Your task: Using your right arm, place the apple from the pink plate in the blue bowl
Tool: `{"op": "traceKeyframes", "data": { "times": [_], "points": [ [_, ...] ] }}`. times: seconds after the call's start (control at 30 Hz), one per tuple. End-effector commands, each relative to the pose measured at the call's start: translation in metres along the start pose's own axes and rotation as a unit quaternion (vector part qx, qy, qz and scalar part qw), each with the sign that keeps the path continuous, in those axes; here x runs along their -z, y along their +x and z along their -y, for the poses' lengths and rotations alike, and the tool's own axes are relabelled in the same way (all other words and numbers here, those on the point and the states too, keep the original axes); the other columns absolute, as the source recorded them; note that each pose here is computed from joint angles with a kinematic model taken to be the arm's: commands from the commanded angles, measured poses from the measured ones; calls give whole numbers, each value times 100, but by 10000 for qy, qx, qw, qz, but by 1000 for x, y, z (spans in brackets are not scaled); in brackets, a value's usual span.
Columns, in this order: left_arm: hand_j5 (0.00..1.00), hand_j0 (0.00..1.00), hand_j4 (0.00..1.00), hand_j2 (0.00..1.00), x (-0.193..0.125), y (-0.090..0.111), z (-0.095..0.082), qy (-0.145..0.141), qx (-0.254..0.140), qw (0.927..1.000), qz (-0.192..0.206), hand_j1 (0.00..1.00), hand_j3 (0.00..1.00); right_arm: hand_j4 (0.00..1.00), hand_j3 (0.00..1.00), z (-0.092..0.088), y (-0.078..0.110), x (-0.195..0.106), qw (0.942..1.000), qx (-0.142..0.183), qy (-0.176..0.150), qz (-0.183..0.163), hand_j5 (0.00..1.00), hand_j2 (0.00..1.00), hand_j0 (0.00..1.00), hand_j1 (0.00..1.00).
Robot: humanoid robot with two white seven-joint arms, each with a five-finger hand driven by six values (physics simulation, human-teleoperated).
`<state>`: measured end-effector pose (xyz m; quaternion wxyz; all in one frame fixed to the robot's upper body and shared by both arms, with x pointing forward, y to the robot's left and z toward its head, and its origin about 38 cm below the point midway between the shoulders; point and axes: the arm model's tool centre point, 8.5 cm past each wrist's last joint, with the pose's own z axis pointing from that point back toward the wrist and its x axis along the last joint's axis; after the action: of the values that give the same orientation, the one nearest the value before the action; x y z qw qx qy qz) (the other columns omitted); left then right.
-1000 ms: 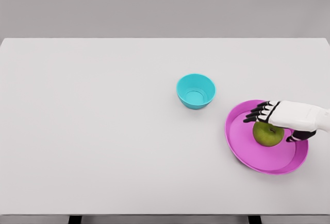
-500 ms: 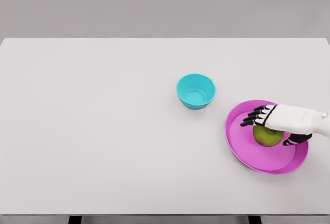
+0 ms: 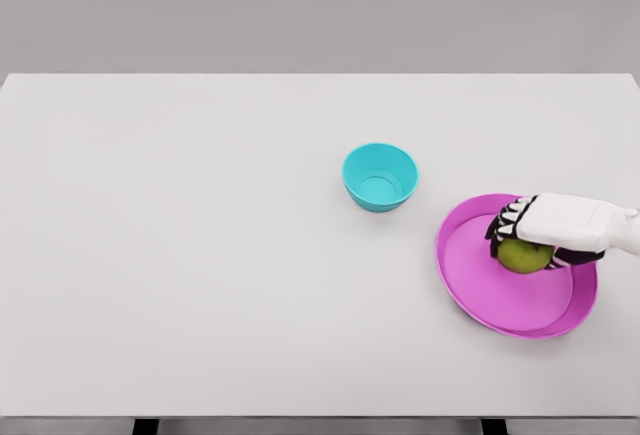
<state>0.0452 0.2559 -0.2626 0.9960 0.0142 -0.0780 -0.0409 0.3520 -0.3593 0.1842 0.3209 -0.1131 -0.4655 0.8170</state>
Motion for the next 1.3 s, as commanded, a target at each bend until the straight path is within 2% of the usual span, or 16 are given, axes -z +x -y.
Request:
{"op": "traceKeyframes", "data": {
  "times": [0.0, 0.27, 0.53, 0.7, 0.8, 1.03, 1.27],
  "points": [
    [100, 100, 100, 100, 0, 0, 0, -1, -1, 10000, 1, 100, 100, 48, 48, 1, 0, -1, 10000, 22, -31, -6, 48, 48, 48, 48],
    [100, 100, 100, 100, 0, -1, 0, -1, -1, 10000, -7, 100, 100, 49, 49, 29, -18, -2, 9990, -81, -380, -208, 49, 49, 49, 49],
    [100, 100, 100, 100, 0, -1, 0, -1, -1, 10000, -7, 100, 100, 49, 49, 66, -17, 15, 9956, -250, -900, -79, 49, 49, 49, 49],
    [100, 100, 100, 100, 0, -1, 0, -1, -1, 10000, -7, 100, 100, 49, 49, 72, -23, 41, 9937, -157, -1106, -86, 49, 49, 49, 49],
    [100, 100, 100, 100, 0, -1, 0, -1, -1, 10000, -7, 100, 100, 49, 49, 78, -30, 47, 9928, -84, -1190, -124, 49, 49, 49, 49],
    [100, 100, 100, 100, 0, 0, 0, -1, -1, 10000, 1, 100, 100, 49, 49, 95, -16, 77, 9895, -138, -1429, 140, 49, 49, 49, 49],
    [100, 100, 100, 100, 0, -1, 0, -1, -1, 10000, -7, 100, 100, 50, 50, 108, -5, 110, 9897, -254, -1360, 375, 50, 50, 50, 50]
  ]
}}
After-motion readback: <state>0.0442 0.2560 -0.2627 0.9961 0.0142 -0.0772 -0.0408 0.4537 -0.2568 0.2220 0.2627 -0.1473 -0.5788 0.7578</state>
